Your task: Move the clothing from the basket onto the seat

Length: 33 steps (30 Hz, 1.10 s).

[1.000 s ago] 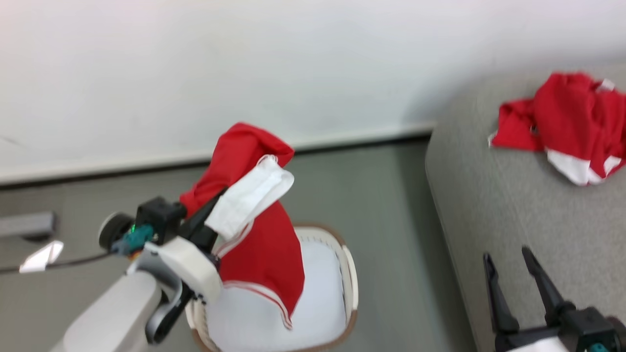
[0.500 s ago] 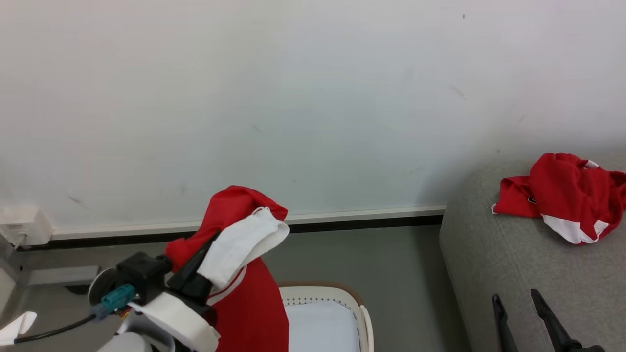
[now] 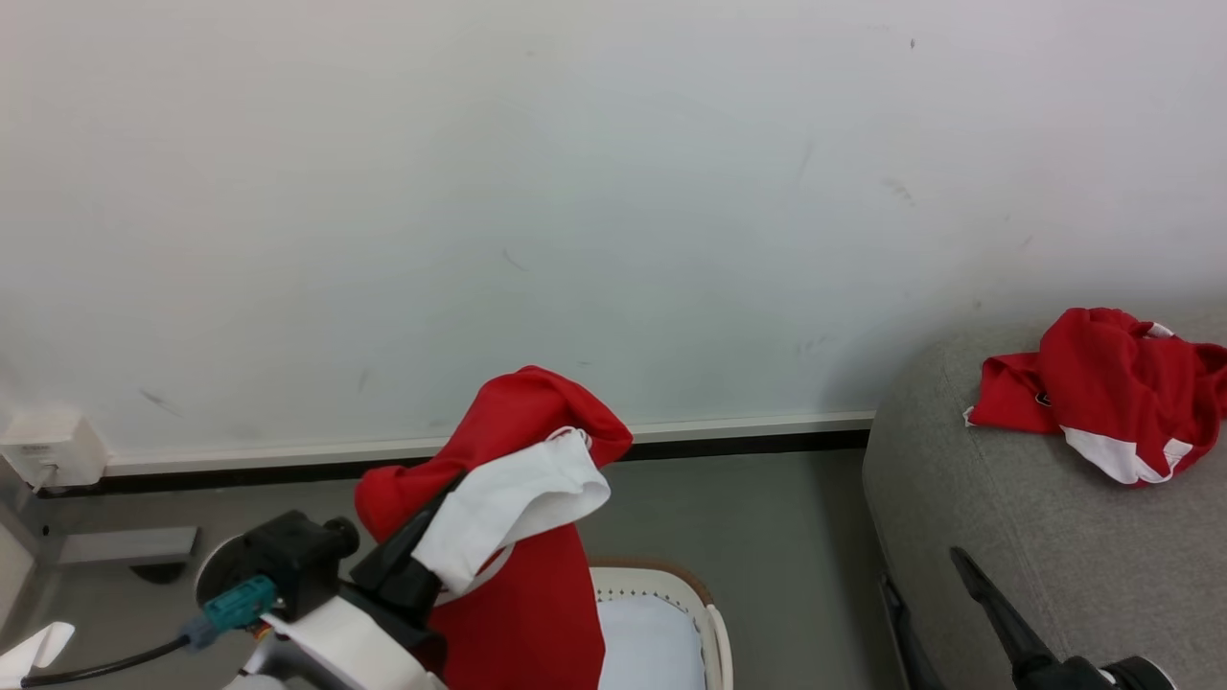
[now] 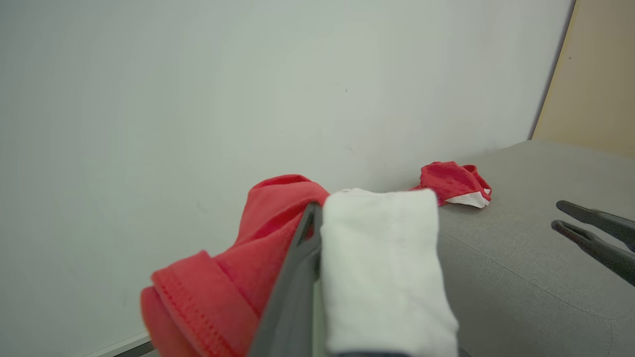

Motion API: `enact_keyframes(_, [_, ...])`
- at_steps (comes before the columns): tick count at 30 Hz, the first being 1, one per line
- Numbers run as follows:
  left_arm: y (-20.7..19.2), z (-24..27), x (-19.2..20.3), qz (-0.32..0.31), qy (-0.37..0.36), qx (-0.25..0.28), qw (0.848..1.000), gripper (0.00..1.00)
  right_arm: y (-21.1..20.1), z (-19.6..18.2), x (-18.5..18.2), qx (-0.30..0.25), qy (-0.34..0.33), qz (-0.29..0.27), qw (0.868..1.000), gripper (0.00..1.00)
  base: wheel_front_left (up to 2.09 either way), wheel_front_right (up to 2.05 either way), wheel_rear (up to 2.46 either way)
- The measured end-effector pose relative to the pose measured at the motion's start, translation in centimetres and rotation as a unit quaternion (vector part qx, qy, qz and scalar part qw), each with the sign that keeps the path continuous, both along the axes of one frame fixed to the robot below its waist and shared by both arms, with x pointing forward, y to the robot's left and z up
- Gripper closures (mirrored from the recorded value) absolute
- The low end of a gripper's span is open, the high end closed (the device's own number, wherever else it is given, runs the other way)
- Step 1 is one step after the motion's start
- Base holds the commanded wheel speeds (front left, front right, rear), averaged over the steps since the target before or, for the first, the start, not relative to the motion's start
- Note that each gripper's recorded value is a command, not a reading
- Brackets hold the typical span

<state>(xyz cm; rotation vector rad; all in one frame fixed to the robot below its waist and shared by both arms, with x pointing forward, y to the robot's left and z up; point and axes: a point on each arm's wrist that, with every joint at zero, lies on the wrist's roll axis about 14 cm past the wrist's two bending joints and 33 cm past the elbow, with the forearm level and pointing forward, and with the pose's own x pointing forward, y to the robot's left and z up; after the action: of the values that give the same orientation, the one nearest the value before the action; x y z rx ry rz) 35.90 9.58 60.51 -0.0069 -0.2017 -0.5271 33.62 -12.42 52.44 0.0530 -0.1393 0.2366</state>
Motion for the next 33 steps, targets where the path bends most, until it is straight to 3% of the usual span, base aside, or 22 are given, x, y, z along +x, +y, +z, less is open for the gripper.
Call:
enact_keyframes(7, [-2.1, 0.3, -0.8, -0.044, 0.004, -0.002, 0.999, 1.0, 2.2, 2.3, 0.7, -0.049, -0.039, 0.07, 0.996, 0.0, 0.0, 0.0, 0.0])
enact_keyframes(13, [-4.0, 1.0, -1.2, -0.079, 0.001, 0.0, 0.997, 1.0, 4.6, 3.7, 0.8, -0.094, -0.057, 0.143, 0.984, 0.0, 0.0, 0.0, 0.0])
enact_keyframes(23, [-8.0, 1.0, -3.2, -0.157, 0.006, 0.011, 0.987, 1.0, 9.6, 5.3, 0.3, -0.178, -0.071, 0.27, 0.944, 0.0, 0.0, 0.0, 0.0])
enact_keyframes(33, [-11.2, 0.2, -5.4, -0.225, 0.021, 0.016, 0.974, 1.0, 12.4, 3.3, -0.4, -0.245, -0.039, 0.348, 0.904, 0.0, 0.0, 0.0, 0.0])
